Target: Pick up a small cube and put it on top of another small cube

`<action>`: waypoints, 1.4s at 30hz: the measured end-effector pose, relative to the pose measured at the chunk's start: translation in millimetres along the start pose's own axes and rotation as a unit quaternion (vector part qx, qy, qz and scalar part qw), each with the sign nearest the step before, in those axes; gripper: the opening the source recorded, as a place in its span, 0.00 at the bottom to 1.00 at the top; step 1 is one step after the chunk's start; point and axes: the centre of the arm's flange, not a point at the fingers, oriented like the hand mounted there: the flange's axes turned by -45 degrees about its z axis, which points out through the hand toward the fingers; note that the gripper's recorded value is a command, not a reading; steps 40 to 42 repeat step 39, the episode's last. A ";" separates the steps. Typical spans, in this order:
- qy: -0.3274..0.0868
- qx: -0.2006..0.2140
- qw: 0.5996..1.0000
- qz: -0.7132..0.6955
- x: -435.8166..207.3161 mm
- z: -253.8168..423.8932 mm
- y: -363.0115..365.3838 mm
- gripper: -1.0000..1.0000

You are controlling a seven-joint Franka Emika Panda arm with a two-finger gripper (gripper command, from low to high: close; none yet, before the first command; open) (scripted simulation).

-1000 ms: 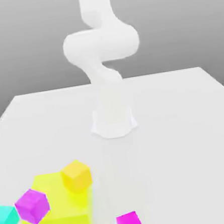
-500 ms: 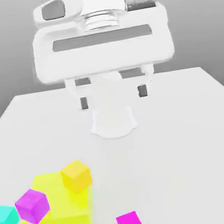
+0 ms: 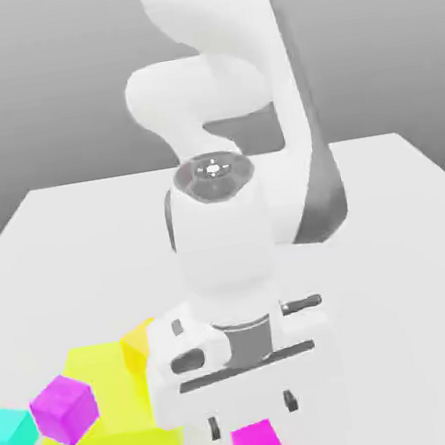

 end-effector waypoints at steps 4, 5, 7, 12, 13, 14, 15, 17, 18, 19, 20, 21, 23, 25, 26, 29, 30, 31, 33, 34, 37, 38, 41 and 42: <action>-0.001 0.000 1.000 0.000 -1.2 21.1 -0.3 0.00; -0.001 0.000 1.000 0.000 -1.2 21.1 -0.3 0.00; -0.001 0.000 1.000 0.000 -1.2 21.1 -0.4 0.00; -0.001 0.000 1.000 0.000 -0.4 -10.9 -0.2 0.00; -0.001 0.000 1.000 0.000 -0.7 -23.1 -0.2 0.00; -0.001 0.000 1.000 0.002 -2.3 -35.2 0.8 0.00; -0.001 0.000 1.000 0.008 -6.8 -46.1 5.8 0.00; -0.001 0.000 1.000 0.024 -19.2 -66.3 18.2 0.00; -0.001 -0.001 0.999 0.033 -26.2 -75.8 24.4 0.00; -0.001 -0.001 0.999 0.043 -34.0 -84.9 31.5 0.00; -0.001 -0.001 0.998 0.057 -43.5 -93.8 41.5 0.00; -0.001 -0.001 0.998 0.066 -51.6 -102.3 46.8 0.00; -0.001 -0.001 0.996 0.087 -69.9 -118.2 59.1 0.00; -0.001 0.000 0.995 0.101 -86.6 -132.7 64.7 0.00; -0.001 0.000 0.994 0.109 -95.4 -139.5 67.5 0.00; -0.001 0.001 0.991 0.135 -123.8 -157.6 76.6 0.00; 0.000 0.001 0.990 0.144 -133.6 -162.8 79.2 0.00; 0.000 0.002 0.989 0.148 -138.7 -160.2 80.6 0.00; 0.000 0.003 0.988 0.152 -141.6 -142.4 81.8 0.00; 0.000 0.003 0.988 0.153 -142.1 -131.0 82.0 0.00; 0.000 0.001 0.988 0.154 -143.8 -108.8 82.0 1.00; 0.000 0.001 0.988 0.154 -143.8 -108.8 82.0 1.00; 0.000 0.001 0.988 0.154 -143.8 -108.8 82.0 1.00; 0.000 0.001 0.988 0.154 -143.8 -108.8 82.0 1.00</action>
